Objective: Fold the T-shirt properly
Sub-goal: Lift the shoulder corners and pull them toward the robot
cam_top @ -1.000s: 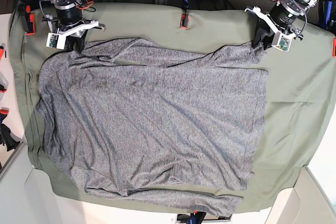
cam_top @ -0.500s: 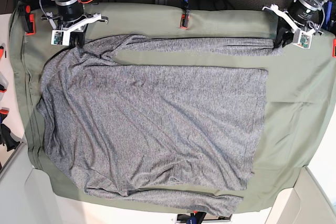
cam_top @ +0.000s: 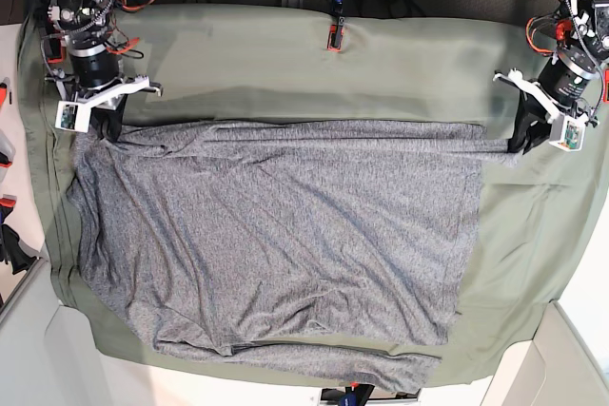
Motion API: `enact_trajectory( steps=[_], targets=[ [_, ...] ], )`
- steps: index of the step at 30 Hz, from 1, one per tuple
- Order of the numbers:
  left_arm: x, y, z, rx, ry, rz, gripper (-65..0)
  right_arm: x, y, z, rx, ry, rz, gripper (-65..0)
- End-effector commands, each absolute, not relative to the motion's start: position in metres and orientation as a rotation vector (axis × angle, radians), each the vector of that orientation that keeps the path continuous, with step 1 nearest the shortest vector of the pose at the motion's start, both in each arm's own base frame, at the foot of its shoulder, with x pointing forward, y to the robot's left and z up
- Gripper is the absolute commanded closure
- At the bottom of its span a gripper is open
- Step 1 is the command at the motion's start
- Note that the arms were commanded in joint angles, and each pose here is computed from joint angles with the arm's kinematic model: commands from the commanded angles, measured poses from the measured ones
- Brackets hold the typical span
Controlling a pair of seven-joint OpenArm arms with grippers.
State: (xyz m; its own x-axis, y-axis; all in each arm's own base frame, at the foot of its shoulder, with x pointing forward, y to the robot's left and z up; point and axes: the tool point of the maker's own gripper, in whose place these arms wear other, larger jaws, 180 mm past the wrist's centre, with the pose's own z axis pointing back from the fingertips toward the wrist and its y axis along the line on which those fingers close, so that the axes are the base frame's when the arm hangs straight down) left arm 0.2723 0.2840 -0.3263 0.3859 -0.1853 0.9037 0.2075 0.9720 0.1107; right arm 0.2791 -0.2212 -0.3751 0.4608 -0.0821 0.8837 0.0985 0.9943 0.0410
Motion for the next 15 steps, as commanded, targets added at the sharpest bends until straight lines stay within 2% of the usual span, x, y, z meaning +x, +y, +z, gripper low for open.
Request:
enact_trajectory(
  steps=[1, 8, 15],
  targets=[
    [0.287, 0.299, -0.310, 0.030, -1.193, -0.247, 0.0, 0.292, -0.237, -0.361, -0.066, -1.143, -0.130, 0.0],
    [0.308, 0.286, -0.348, -0.037, -1.112, -0.265, 0.0, 0.333, -0.234, -0.372, -0.012, -1.145, -0.160, 0.0],
    [0.312, 0.287, -0.371, -0.042, -1.052, -0.241, 0.0, 0.340, -0.226, -0.381, 0.020, -1.128, -0.185, 0.0]
  ],
)
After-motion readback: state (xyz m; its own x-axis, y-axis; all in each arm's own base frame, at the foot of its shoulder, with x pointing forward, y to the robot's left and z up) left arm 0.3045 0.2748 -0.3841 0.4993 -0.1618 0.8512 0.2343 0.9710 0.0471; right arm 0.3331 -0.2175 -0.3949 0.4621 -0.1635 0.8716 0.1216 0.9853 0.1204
